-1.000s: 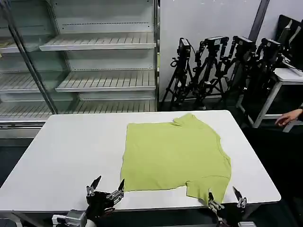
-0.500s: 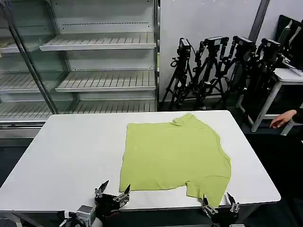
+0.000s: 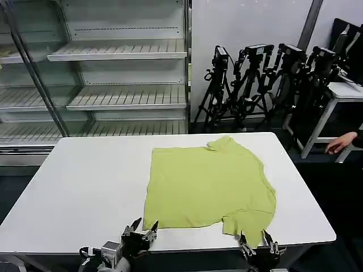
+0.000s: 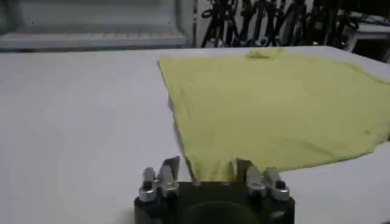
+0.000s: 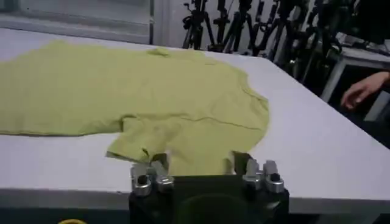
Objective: Fold and organize the clothes.
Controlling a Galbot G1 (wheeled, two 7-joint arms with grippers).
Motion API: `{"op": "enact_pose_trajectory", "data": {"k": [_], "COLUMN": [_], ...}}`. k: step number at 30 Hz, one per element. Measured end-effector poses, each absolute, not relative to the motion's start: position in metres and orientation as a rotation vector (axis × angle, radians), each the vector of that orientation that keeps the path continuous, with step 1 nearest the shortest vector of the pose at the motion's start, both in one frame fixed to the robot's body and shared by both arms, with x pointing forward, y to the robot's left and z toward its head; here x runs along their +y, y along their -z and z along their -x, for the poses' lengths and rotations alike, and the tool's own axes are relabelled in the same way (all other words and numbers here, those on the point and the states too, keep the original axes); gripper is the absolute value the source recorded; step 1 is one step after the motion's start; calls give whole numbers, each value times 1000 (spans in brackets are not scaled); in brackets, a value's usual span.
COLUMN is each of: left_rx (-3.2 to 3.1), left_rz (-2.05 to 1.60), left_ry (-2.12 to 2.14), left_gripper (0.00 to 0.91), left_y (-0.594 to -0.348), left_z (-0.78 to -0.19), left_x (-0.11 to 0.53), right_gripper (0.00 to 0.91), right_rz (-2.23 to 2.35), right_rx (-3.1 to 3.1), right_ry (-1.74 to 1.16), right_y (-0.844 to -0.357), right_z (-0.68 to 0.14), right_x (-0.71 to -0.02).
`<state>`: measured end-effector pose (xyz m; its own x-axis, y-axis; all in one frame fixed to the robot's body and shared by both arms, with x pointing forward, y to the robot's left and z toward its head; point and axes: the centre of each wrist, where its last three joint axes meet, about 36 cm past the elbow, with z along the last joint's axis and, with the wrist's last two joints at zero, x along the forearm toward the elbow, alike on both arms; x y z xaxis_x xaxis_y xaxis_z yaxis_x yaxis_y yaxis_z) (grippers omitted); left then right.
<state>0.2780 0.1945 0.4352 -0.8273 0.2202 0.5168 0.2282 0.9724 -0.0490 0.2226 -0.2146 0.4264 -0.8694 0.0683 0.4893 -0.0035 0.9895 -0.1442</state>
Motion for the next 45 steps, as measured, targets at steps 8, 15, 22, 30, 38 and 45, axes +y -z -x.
{"op": "enact_pose_trajectory", "data": {"k": [8,15,22,30,38,45], "left_rx": [-2563,-2583,-2626,-2669,-2702,-2722], "left_rz": [324,338,345,361,381,390], "left_ry": [-16,-42,-68,-104,-117,-160], "left_gripper": [40,40,50,40,40,40], "left_y": [-436,-451,-474,-499,-509,-504], "left_z": [-273,-266,-254,-241,-238,-248], "left_x": [194,197,199,200,202,205], "right_gripper": [0,0,0,0,0,0], "right_rz": [52,51,55,55,56,57], "right_rx": [-2632,-2666,-2718,-2780,-2840,-2880], "right_ry": [-188,-201,-183,-185,-182,-176], "right_y": [-431,-453,-476,-500,-505,-501], "right_z": [-217,-210,-201,-200,-212,-230], "right_x": [-214,-214,-213,-215,-221,-229]}}
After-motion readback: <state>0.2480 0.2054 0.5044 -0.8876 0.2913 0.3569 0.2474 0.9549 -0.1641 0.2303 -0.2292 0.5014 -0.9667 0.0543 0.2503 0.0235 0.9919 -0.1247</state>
